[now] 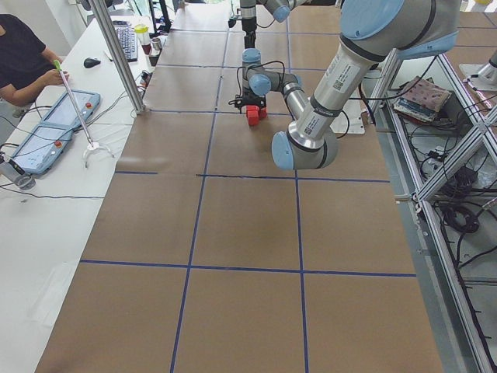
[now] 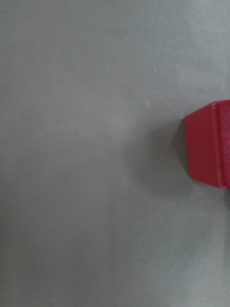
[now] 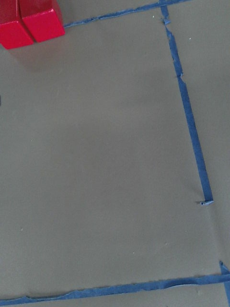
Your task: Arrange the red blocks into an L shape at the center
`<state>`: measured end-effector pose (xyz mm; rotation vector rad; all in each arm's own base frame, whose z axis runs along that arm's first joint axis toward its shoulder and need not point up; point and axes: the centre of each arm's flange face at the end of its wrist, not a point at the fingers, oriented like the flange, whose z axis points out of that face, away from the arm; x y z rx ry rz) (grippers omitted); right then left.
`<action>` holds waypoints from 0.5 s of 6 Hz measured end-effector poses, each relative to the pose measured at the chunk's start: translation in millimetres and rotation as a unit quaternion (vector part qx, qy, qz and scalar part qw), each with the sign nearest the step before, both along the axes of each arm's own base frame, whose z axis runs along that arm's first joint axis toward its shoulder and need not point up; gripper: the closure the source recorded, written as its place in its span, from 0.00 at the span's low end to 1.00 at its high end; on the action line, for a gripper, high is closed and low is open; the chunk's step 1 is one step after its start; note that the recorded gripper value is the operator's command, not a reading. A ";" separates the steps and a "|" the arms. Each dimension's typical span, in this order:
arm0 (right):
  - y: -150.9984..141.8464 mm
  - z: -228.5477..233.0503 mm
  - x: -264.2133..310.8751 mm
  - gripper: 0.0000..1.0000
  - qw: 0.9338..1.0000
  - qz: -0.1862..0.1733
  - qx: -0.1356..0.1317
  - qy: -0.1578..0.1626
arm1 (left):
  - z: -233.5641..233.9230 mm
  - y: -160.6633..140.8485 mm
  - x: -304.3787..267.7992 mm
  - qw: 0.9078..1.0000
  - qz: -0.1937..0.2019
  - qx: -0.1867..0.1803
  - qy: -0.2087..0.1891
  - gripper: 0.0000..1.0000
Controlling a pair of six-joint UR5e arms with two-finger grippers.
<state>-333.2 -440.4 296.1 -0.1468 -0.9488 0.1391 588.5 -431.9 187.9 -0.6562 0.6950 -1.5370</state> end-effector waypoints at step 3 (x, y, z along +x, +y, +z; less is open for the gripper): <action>2.2 0.7 10.9 0.00 1.000 0.001 -0.001 -0.003 | -37.5 -17.0 -67.2 0.997 0.027 0.068 0.023 0.00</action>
